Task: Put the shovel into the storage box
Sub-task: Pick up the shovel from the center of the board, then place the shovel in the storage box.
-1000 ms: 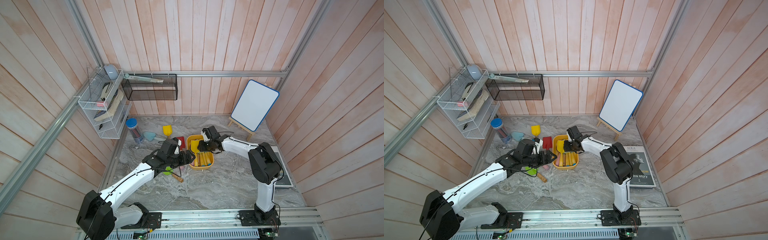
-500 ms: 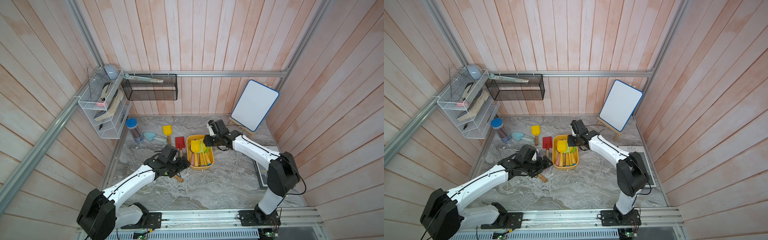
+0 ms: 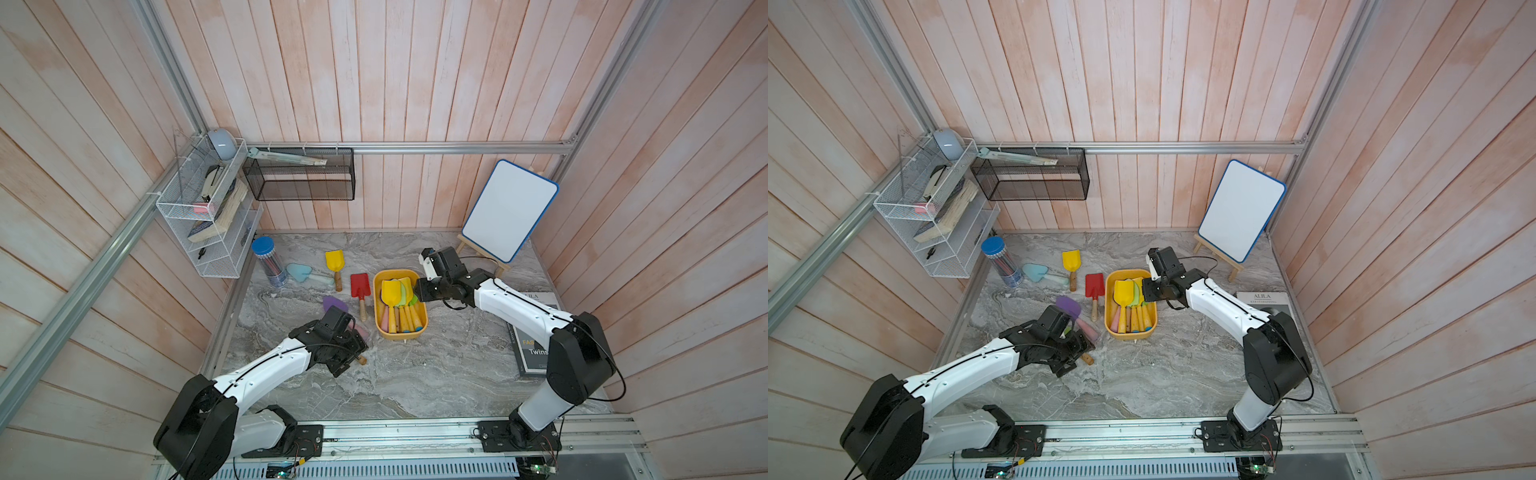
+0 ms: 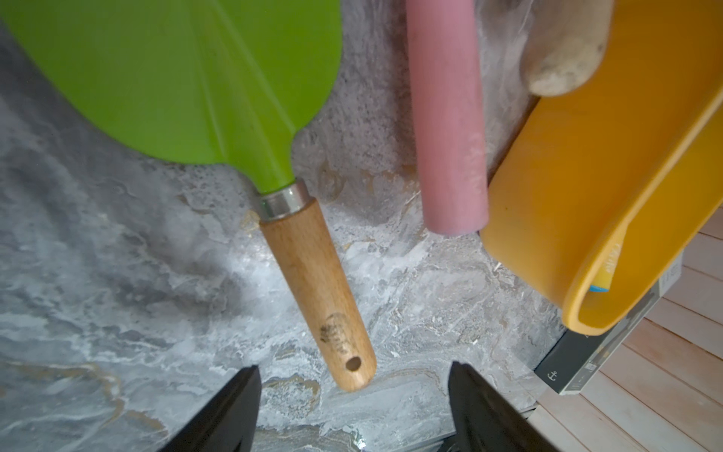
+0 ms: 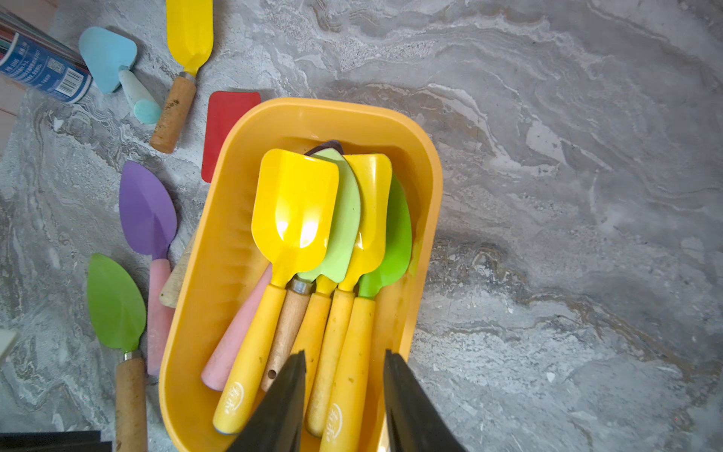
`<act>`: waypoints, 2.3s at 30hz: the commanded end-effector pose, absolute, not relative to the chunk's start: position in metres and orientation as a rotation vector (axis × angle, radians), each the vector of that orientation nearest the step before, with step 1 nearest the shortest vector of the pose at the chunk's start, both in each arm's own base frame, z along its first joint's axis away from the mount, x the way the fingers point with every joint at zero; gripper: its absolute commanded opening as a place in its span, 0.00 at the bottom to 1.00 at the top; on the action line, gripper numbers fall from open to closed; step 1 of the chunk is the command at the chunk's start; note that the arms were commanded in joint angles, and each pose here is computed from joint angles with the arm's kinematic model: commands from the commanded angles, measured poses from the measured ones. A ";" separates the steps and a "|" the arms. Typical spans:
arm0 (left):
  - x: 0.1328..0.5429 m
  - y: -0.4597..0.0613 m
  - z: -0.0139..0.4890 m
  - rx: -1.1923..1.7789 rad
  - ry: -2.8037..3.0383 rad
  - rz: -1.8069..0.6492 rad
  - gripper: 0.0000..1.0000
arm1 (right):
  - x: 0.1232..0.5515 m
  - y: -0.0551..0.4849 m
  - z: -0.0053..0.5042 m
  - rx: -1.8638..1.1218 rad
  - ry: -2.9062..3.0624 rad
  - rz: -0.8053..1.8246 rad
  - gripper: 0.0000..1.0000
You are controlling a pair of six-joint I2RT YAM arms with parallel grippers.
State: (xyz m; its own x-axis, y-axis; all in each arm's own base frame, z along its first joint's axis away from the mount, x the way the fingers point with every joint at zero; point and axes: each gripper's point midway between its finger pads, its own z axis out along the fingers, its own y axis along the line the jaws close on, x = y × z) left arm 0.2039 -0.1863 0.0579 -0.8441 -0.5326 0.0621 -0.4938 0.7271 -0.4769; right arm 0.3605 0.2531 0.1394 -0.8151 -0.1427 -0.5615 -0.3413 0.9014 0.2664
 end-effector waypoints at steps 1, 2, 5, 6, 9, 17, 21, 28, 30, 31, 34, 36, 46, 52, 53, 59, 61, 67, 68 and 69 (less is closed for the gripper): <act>0.203 -0.176 0.052 -0.925 2.832 -0.681 0.78 | 0.362 0.254 0.143 -0.371 2.480 0.533 0.37; 0.202 -0.174 0.049 -0.937 2.838 -0.664 0.76 | 0.362 0.253 0.143 -0.370 2.476 0.542 0.37; 0.200 -0.172 0.040 -0.961 2.853 -0.633 0.71 | 0.361 0.248 0.140 -0.362 2.476 0.552 0.36; 0.199 -0.172 0.038 -0.968 2.858 -0.627 0.69 | 0.360 0.246 0.139 -0.361 2.477 0.555 0.35; 0.200 -0.173 0.033 -0.978 2.864 -0.619 0.67 | 0.359 0.241 0.136 -0.349 2.475 0.566 0.35; 0.207 -0.177 0.027 -0.970 2.877 -0.601 0.60 | 0.359 0.235 0.134 -0.332 2.472 0.584 0.34; 0.207 -0.178 0.023 -0.973 2.886 -0.598 0.41 | 0.358 0.235 0.133 -0.329 2.473 0.589 0.33; 0.203 -0.175 0.022 -0.990 2.882 -0.587 0.23 | 0.358 0.235 0.133 -0.326 2.474 0.599 0.33; 0.203 -0.172 0.026 -0.986 2.870 -0.577 0.19 | 0.358 0.237 0.134 -0.323 2.472 0.610 0.33; 0.203 -0.170 0.029 -0.980 2.863 -0.572 0.18 | 0.358 0.238 0.135 -0.322 2.470 0.618 0.32; 0.203 -0.163 0.041 -0.949 2.844 -0.522 0.17 | 0.358 0.242 0.137 -0.320 2.464 0.653 0.32; 0.202 -0.157 0.052 -0.922 2.829 -0.490 0.16 | 0.356 0.246 0.137 -0.321 2.465 0.684 0.31; 0.209 -0.162 0.139 -0.554 2.743 -0.612 0.13 | 0.352 0.279 0.159 -0.351 2.422 0.792 0.32; 0.221 -0.199 0.168 -0.257 2.737 -0.793 0.13 | 0.345 0.305 0.190 -0.320 2.352 0.933 0.32; 0.223 -0.205 0.170 -0.226 2.735 -0.823 0.13 | 0.344 0.309 0.195 -0.318 2.338 0.958 0.32; 0.244 -0.236 0.176 -0.092 2.715 -0.935 0.13 | 0.331 0.331 0.227 -0.337 2.256 1.090 0.32; 0.249 -0.243 0.176 -0.061 2.718 -0.945 0.13 | 0.328 0.334 0.232 -0.341 2.242 1.122 0.32; 0.259 -0.263 0.177 0.018 2.707 -1.038 0.12 | 0.326 0.341 0.237 -0.356 2.230 1.184 0.32; 0.260 -0.266 0.177 0.028 2.705 -1.050 0.12 | 0.325 0.342 0.237 -0.360 2.226 1.197 0.33; 0.262 -0.268 0.177 0.034 2.701 -1.059 0.12 | 0.325 0.343 0.239 -0.361 2.221 1.205 0.33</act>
State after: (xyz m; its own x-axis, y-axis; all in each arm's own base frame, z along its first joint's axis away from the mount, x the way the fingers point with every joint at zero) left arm 0.2538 -0.2509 0.1601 -0.9777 -0.1148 -0.1758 0.0186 0.7867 -0.6171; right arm 0.3263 0.3335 0.2145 -0.8092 0.0207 -0.5871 -0.4525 0.6155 0.6453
